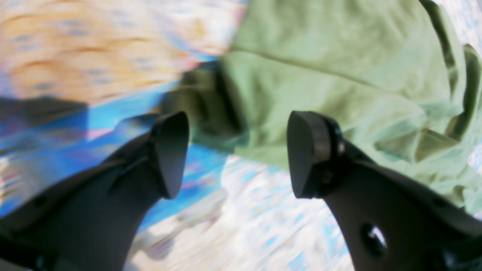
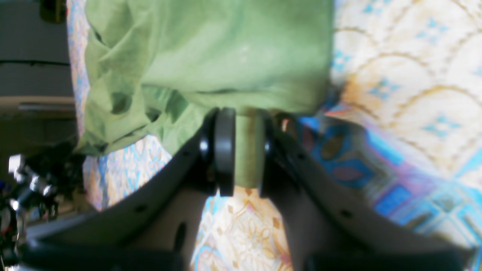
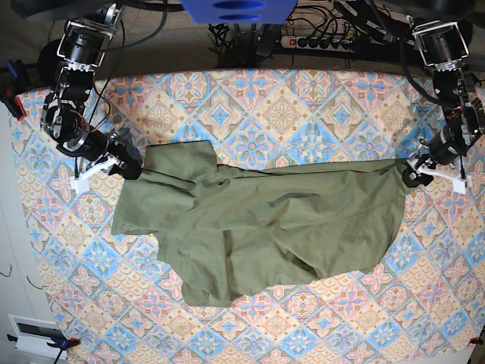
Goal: Layout the t-shirt on the table in an organized manner, then fold the t-shirt properly
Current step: 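Lower the stretched shirt onto the table with both grippers, then hold the shirt edges with both grippers, keeping it taut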
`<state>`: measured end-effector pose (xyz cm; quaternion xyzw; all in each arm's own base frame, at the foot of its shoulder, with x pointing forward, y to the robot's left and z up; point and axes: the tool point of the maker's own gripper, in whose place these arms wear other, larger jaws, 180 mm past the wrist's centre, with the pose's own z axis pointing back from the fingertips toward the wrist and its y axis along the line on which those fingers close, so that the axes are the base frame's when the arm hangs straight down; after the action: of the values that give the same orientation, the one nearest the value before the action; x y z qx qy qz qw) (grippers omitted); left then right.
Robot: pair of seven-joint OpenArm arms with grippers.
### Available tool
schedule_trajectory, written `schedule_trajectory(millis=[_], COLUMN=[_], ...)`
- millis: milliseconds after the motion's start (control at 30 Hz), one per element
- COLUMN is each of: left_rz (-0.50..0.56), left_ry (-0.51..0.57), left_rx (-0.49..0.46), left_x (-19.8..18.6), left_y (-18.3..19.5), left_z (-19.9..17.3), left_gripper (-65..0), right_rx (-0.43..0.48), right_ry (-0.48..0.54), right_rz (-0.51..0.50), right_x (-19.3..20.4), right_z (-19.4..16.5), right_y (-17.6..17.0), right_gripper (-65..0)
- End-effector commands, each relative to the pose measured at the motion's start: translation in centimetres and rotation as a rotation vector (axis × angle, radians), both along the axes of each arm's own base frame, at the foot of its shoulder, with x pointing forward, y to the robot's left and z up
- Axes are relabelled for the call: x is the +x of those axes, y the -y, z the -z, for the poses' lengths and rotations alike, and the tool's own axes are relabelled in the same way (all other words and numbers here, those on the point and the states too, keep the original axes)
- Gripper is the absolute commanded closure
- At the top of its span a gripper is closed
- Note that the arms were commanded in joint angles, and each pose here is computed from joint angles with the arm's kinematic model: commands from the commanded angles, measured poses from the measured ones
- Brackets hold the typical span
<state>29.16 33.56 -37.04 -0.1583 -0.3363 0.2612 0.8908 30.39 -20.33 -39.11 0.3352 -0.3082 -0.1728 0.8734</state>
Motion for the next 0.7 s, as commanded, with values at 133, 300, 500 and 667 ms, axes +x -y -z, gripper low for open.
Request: schedule_trajectory(millis=[133, 300, 500, 667], left_rz=[0.003, 0.008, 0.037, 0.077], left_ry=[0.059, 0.069, 0.027, 0.008], left_rx=[0.029, 0.063, 0.160, 0.161], left_x=[0.9, 1.7, 2.6, 2.9], left_y=[-1.9, -2.0, -1.2, 0.4], left_z=[-2.8, -3.2, -1.9, -0.9], left_gripper=[-40.8, -40.8, -40.8, -40.3], right_rx=[-0.004, -0.002, -0.002, -0.002], right_ry=[0.064, 0.061, 0.064, 0.064], right_rz=[0.002, 0.002, 0.003, 0.005], right_x=[1.2, 1.2, 1.2, 1.2], right_z=[-1.8, -1.7, -1.7, -1.7], right_y=[0.4, 0.4, 0.4, 0.4], right_gripper=[-9.0, -9.0, -9.0, -9.0])
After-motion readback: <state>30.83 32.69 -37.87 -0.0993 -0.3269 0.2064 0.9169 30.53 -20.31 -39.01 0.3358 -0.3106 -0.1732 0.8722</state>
